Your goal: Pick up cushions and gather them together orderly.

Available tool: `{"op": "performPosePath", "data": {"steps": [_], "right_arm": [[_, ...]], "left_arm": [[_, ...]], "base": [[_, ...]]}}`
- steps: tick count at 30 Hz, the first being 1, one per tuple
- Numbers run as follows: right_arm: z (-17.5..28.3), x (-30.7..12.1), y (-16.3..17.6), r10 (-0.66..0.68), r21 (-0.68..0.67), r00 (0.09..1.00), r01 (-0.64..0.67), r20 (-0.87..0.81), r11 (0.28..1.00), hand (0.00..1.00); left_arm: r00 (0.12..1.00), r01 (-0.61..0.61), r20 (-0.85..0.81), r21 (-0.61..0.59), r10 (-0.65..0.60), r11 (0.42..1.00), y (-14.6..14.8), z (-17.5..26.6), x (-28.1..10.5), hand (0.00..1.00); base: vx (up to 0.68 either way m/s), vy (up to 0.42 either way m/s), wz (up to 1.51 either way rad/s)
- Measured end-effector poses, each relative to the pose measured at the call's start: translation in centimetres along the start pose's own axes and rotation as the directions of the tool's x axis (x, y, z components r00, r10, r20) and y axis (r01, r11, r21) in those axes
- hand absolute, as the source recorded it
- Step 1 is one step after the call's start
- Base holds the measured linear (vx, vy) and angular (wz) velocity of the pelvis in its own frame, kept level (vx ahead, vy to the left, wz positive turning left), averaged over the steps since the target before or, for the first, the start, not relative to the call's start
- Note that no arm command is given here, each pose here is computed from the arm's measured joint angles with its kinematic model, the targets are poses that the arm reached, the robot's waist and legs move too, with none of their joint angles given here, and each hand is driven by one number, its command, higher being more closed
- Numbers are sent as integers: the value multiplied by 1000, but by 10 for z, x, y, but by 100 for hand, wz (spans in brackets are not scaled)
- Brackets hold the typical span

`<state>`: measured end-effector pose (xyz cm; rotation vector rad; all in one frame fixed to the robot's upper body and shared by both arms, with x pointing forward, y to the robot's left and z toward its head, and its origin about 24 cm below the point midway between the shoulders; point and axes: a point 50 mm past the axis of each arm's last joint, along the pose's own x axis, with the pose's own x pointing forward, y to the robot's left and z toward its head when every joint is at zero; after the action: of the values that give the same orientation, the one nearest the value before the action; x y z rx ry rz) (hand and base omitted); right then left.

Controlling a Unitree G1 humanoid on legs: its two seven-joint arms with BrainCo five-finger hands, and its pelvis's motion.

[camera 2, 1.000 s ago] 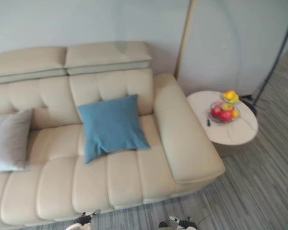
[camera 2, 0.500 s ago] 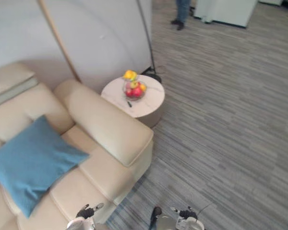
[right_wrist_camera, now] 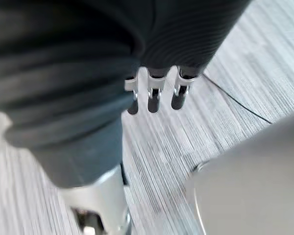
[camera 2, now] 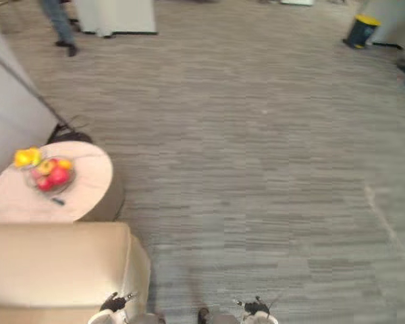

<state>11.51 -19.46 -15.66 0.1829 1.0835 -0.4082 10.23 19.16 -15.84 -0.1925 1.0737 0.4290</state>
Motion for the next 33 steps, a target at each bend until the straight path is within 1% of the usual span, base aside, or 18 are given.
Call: {"op": "performPosePath", "data": {"steps": [2, 3, 5, 8, 10, 12, 18, 20, 23, 25, 28, 30, 33], "right_arm": [[4, 1, 2, 2, -24, 1000, -2, 4, 1000, 0], [2, 2, 3, 2, -33, 1000, -3, -10, 999, 0], [2, 3, -3, -14, -31, 1000, 14, -19, 999, 0], [-5, 3, -25, -79, 3, 995, 79, -55, 997, 0], [-15, 1, -30, -95, 7, 993, 96, -74, 995, 0], [-13, 1, -28, -93, 6, 994, 94, -61, 996, 0], [-9, 1, -24, -86, 41, 995, 89, -59, 995, 0], [-5, 1, -20, -80, 56, 996, 82, -42, 995, 0], [-19, -3, -9, -55, 93, 996, 61, -65, 994, 0], [-19, -4, -6, -42, 131, 997, 50, -64, 990, 0], [-6, -3, -6, -41, 169, 999, 41, -5, 985, 0], [-2, -2, -4, -38, 178, 999, 36, 5, 983, 0], [3, 0, -10, -63, 242, 998, 61, 1, 968, 0]], "left_arm": [[1000, 22, -1, 67, -22, 998, -4, 1, 1, 0], [1000, 17, -2, 89, -17, 996, 0, 2, 2, 0], [999, 38, -13, 119, -36, 992, -6, 1, 2, 0], [998, 63, -25, 150, -60, 987, -14, -1, 1, 0], [998, 62, -5, 136, -62, 989, -17, 4, 2, 0], [998, 51, 17, 112, -53, 992, -14, 8, 2, 0], [996, 59, 66, 95, -65, 994, -19, 19, 1, 0], [996, 49, 66, 73, -54, 996, -16, 18, 1, 0], [998, 20, 60, 62, -23, 998, -6, 16, 1, 0], [999, 11, 43, 45, -13, 999, -4, 14, 1, 0], [999, 23, 24, 64, -25, 998, -8, 12, 2, 0], [999, 33, 22, 72, -34, 997, -12, 13, 2, 0], [998, 53, 18, 106, -56, 993, -19, 14, 3, 0]], "base": [[233, -66, -101], [278, -142, -110], [263, -158, -83], [232, -92, -50], [146, -85, -41], [128, -26, -93], [210, 115, -114], [363, 244, -136], [507, 250, -121], [443, 211, -121], [383, 178, -45], [448, 94, -21], [423, -11, -11]]}}
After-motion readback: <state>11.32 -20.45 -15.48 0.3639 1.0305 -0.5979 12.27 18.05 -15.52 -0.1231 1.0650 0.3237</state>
